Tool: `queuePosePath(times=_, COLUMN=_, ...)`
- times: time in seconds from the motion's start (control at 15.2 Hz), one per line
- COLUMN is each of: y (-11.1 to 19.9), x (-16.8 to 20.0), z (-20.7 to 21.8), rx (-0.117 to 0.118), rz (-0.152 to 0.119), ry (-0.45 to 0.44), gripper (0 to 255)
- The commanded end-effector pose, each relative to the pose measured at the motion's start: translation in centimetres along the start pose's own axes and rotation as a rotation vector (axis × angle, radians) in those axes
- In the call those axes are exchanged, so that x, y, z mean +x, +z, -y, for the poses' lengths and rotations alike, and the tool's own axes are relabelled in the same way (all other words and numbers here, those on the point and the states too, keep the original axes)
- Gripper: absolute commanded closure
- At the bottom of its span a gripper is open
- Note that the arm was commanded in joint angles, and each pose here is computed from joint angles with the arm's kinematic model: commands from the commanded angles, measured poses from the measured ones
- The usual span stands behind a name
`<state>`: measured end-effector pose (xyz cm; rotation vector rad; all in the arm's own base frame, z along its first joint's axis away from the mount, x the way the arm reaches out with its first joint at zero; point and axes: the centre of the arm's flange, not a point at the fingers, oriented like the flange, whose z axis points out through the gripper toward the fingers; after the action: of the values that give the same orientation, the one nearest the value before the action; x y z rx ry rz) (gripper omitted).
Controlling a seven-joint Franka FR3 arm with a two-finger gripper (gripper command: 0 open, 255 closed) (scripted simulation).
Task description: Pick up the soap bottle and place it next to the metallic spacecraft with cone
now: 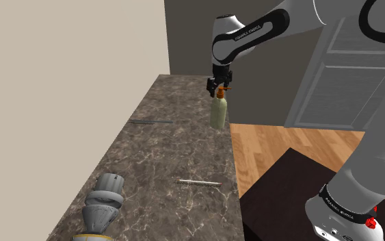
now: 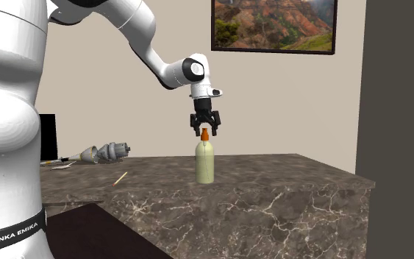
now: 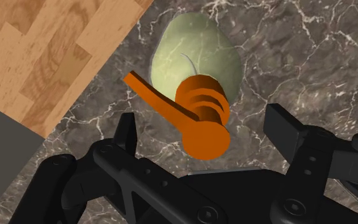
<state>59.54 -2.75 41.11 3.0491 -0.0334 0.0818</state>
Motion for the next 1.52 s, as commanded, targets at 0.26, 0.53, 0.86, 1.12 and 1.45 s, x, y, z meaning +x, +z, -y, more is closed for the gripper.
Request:
queuePosePath(times=0.26, y=0.0, x=0.0, z=0.0, rx=0.0, rz=0.0, ry=0.0, gripper=255)
queuePosePath(times=0.53, y=0.0, x=0.0, z=0.0, rx=0.0, rz=0.0, ry=0.0, gripper=255)
queuePosePath(times=0.86, y=-1.6, x=0.1, z=-0.1, rx=0.0, rz=0.0, ry=0.0, gripper=255)
queuePosePath(times=1.12, y=-3.7, x=0.2, z=-0.3, rx=0.0, rz=0.0, ry=0.0, gripper=255)
queuePosePath(times=1.45, y=-6.3, x=0.3, z=-0.6, rx=0.0, rz=0.0, ry=0.0, gripper=255)
